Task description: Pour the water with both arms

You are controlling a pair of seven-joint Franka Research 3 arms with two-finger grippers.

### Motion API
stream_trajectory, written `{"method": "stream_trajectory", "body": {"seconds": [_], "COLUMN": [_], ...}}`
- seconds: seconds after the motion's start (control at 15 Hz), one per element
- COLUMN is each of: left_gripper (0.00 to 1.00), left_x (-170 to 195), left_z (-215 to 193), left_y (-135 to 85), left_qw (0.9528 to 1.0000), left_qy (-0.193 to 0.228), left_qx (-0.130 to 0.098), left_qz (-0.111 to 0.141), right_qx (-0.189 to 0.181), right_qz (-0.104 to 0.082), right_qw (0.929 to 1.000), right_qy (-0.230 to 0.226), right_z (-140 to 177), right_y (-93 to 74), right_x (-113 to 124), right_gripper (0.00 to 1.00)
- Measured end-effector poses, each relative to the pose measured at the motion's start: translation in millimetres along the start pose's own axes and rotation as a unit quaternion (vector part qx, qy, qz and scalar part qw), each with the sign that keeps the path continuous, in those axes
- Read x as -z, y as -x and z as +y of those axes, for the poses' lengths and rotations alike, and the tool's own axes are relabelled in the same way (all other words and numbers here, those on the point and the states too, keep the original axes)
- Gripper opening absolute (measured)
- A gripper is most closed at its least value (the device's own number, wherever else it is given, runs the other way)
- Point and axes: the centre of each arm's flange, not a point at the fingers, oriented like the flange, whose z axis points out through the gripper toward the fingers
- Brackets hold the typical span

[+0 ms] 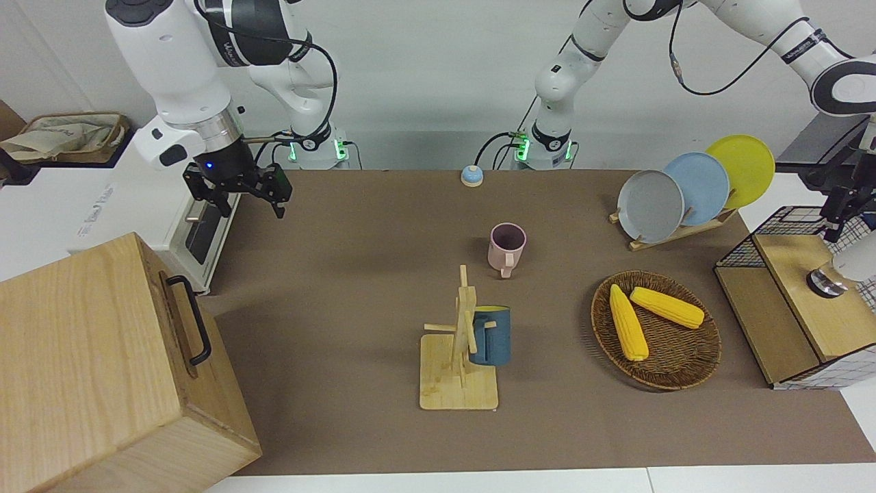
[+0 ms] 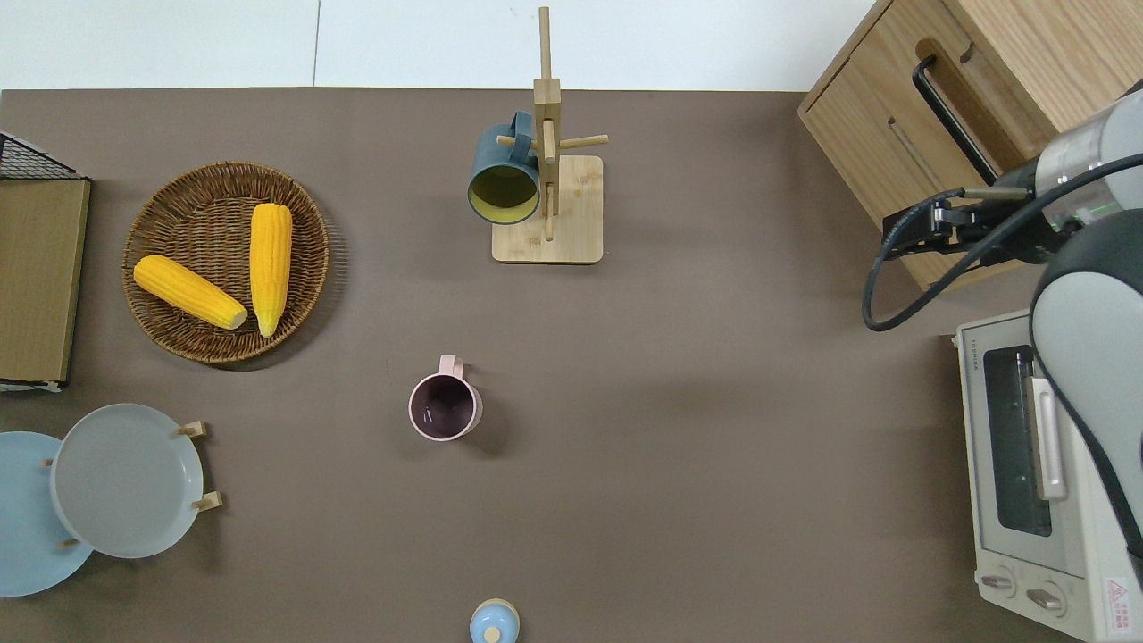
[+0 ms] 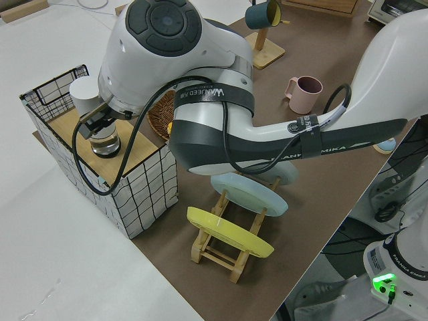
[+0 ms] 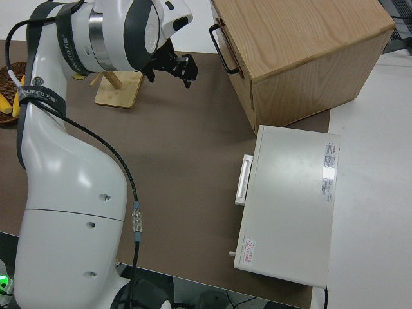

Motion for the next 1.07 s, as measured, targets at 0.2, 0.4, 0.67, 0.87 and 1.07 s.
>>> {"method": "stream_trajectory", "body": {"seconds": [0.2, 0.4, 0.67, 0.87, 1.07], "left_gripper": [1.0, 1.0, 1.0, 1.0, 1.0], "left_x": [9.0, 14.9, 23.9, 34.8, 48.2], "left_z": [-3.7, -2.3, 6.3, 17.4, 31.1], "left_y": [6.8, 9.9, 12.5, 12.6, 9.0], "left_qw": [0.9998, 0.9992, 0.9968, 0.9945, 0.9931], "left_qy": [0.007, 0.003, -0.005, -0.003, -0.003], "left_qx": [0.004, -0.005, 0.001, 0.005, 0.013], "left_qz": [-0.016, -0.039, -0.08, -0.105, -0.117], "right_qx": [0.0, 0.0, 0.0, 0.0, 0.0], "right_qz": [0.0, 0.0, 0.0, 0.0, 0.0], "right_qw": [1.0, 1.0, 1.0, 1.0, 1.0], "right_qy": [0.0, 0.0, 0.0, 0.0, 0.0], "right_z": [0.0, 0.0, 0.0, 0.0, 0.0], "right_y": [0.0, 0.0, 0.0, 0.0, 0.0], "right_x": [0.0, 0.0, 0.0, 0.0, 0.0], "right_gripper": [1.0, 1.0, 1.0, 1.0, 1.0]}}
